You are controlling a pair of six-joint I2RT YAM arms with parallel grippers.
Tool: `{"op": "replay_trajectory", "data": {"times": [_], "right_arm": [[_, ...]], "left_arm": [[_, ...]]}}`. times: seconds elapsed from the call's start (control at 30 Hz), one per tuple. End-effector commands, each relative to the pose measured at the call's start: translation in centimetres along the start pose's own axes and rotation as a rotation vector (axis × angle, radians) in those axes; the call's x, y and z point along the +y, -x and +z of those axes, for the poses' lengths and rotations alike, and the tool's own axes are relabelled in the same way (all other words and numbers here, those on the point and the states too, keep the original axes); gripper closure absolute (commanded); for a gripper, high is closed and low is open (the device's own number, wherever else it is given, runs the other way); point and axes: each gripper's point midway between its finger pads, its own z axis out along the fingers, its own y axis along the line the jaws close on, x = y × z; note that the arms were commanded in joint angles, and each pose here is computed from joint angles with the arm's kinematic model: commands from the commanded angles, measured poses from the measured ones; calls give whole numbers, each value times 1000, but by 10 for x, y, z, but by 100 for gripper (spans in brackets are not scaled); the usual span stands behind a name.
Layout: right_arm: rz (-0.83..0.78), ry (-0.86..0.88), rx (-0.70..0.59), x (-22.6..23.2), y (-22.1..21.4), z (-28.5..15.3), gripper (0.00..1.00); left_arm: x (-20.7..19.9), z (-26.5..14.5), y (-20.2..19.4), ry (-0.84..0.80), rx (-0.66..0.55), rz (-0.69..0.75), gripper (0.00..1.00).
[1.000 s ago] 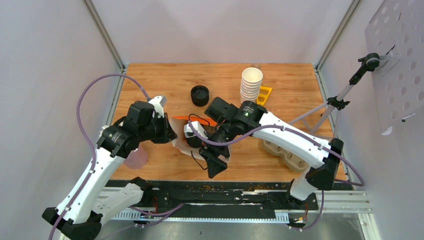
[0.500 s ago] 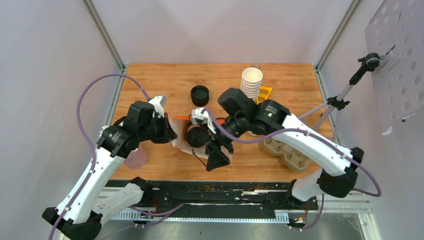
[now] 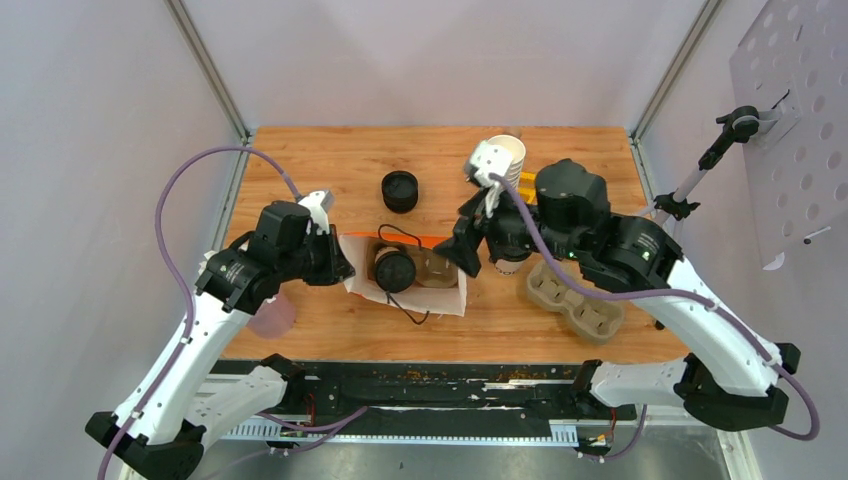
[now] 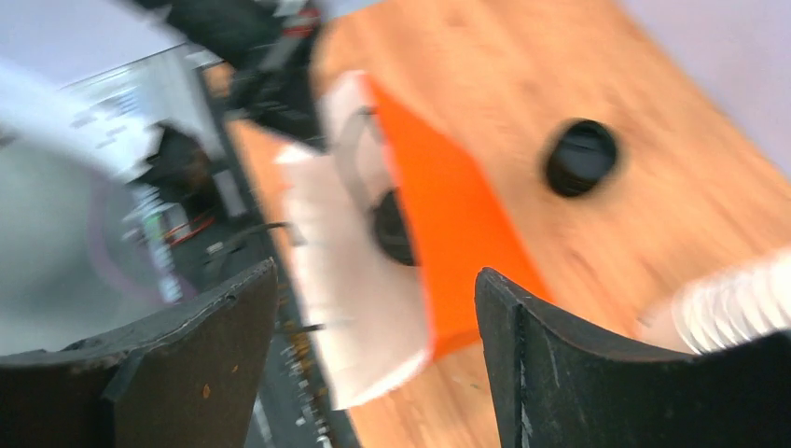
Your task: Pack the takeout coffee
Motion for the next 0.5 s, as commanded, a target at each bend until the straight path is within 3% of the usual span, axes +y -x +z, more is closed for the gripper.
{"op": "replay_trajectory", "data": {"times": [0.0, 0.13, 0.2, 0.33, 0.47], "right_arm": [[132, -576, -110, -100, 11, -41, 23], [179, -793, 31, -142, -30, -55, 25], [196, -859, 115, -157, -53, -56, 21], [264, -805, 284, -168, -107, -33, 9], [334, -758, 356, -174, -146, -15, 7]], "left_arm": [[-11, -7, 16, -50, -76, 7, 100], [-12, -7, 17, -55, -75, 26, 100], [-12, -8, 16, -60, -74, 36, 100], [-10, -9, 14, -52, -69, 46, 100], [-9, -9, 11, -54, -64, 62, 100]]}}
